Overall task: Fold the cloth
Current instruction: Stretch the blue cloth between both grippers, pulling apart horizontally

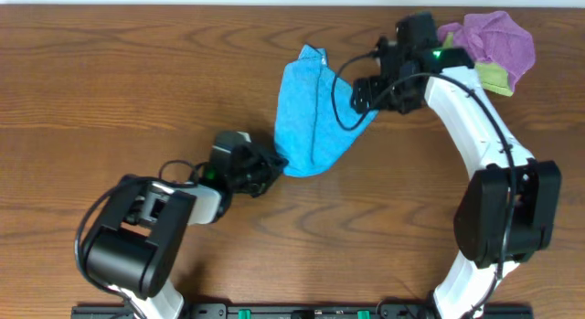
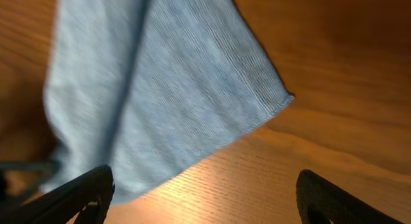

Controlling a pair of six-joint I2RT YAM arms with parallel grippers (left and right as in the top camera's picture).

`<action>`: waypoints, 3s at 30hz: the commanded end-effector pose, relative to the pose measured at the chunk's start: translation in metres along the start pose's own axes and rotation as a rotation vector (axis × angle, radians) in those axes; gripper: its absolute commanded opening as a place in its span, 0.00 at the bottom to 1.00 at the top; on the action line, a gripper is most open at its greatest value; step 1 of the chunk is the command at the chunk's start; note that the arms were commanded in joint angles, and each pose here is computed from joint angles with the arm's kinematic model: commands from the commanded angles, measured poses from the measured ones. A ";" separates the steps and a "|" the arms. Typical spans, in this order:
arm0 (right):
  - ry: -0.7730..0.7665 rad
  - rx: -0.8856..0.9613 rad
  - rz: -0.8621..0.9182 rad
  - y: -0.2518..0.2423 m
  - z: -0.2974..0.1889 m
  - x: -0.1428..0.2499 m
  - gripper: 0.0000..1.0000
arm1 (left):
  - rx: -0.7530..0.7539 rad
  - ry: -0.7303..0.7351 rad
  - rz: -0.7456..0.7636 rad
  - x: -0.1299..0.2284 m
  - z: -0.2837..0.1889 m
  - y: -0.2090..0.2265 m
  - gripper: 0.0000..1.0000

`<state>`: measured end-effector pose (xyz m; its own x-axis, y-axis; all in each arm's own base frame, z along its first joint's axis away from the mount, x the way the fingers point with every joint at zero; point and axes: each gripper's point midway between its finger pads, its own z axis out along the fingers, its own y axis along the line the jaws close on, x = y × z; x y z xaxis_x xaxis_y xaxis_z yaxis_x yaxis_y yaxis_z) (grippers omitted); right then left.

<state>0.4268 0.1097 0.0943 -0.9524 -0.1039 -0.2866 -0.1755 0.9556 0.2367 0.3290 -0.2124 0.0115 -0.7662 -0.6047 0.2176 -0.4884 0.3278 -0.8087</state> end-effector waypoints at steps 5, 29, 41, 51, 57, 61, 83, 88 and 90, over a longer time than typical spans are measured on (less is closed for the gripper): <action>0.051 0.014 0.021 -0.013 0.030 0.035 0.90 | 0.052 0.104 -0.016 -0.006 -0.018 0.002 0.06; -0.032 -0.012 0.106 -0.021 0.079 0.025 0.81 | 0.089 0.128 -0.011 -0.014 -0.029 0.000 0.06; -0.018 -0.023 0.135 -0.025 0.104 0.028 0.74 | 0.100 0.131 -0.018 -0.017 -0.032 -0.001 0.06; -0.018 -0.048 0.142 -0.022 0.111 0.027 0.01 | 0.108 0.105 -0.034 -0.028 -0.038 0.000 0.06; -0.014 -0.048 0.162 -0.016 0.083 0.028 0.01 | 0.123 0.062 -0.058 -0.045 -0.047 0.001 0.06; -0.025 -0.048 0.159 -0.008 0.052 0.028 0.01 | 0.144 0.050 -0.061 -0.054 -0.053 -0.004 0.06; 0.176 0.052 0.209 -0.003 -0.031 0.100 0.01 | 0.229 0.129 0.020 -0.054 -0.059 -0.040 0.06; 0.214 0.072 0.218 -0.006 -0.033 0.110 0.01 | 0.242 0.176 0.057 -0.045 -0.060 -0.041 0.06; 0.223 0.083 0.224 -0.008 -0.033 0.112 0.01 | 0.231 0.183 0.065 -0.044 -0.060 -0.037 0.06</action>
<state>0.3149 0.0893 0.0904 -0.9989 0.0417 -0.0214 0.0356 0.9722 0.2314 0.3555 -0.1551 0.0641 -0.8404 -0.4681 0.2733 -0.3842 0.1587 -0.9095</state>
